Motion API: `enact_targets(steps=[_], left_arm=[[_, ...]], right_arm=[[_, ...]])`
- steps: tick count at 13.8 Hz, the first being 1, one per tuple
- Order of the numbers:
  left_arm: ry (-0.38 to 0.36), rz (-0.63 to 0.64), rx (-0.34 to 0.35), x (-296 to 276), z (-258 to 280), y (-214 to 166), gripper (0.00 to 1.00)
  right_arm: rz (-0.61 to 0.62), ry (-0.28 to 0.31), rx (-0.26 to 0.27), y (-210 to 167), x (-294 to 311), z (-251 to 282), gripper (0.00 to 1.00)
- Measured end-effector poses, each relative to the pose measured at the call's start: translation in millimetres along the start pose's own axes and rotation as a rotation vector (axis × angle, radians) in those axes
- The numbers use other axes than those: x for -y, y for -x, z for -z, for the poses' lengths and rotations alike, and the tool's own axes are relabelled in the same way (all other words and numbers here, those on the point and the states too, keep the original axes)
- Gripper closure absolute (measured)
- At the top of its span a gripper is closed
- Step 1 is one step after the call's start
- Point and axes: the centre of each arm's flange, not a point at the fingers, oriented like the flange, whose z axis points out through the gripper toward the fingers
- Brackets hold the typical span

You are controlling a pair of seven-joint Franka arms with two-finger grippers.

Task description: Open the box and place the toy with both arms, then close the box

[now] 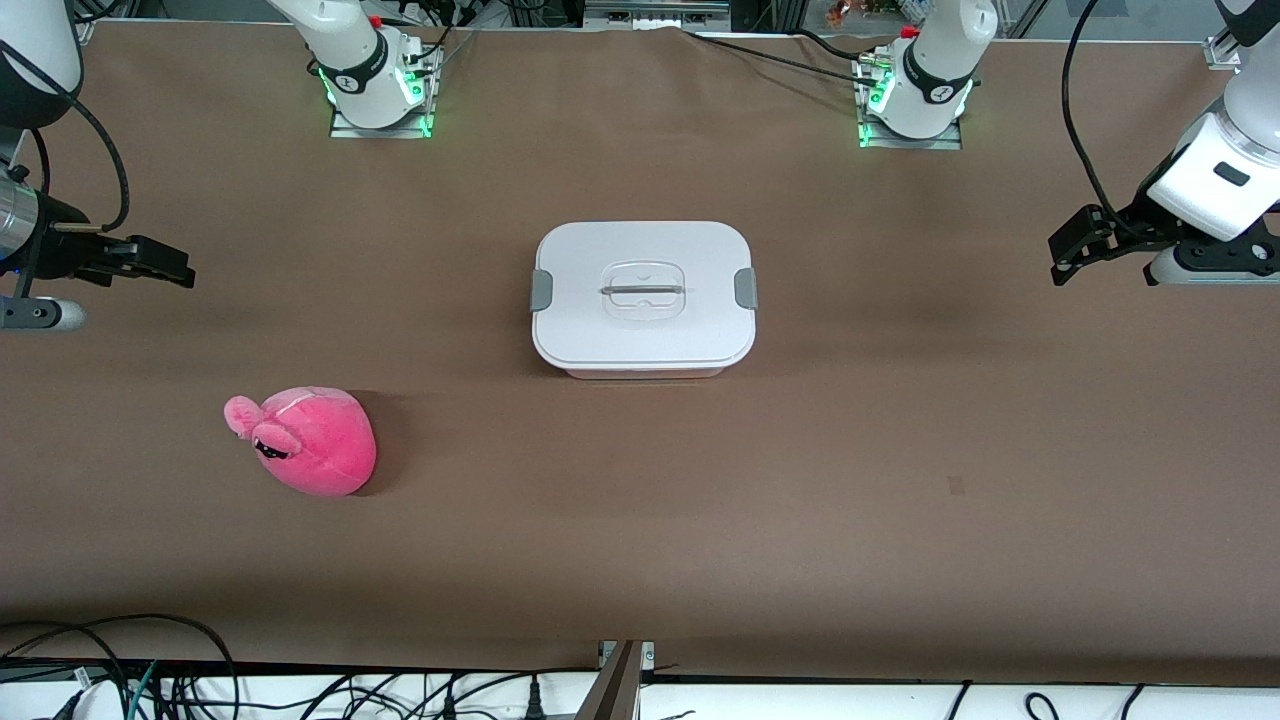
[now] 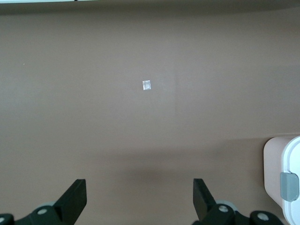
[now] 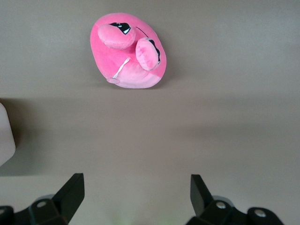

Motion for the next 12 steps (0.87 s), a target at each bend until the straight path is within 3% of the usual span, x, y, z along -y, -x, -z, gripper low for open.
enact_targets(steps=[12], left_arm=[[0.002,-0.006,0.000,-3.9,0.2,0.3,0.00]], right_arm=[[0.002,0.000,0.004,-0.7,0.0,-1.5,0.00]])
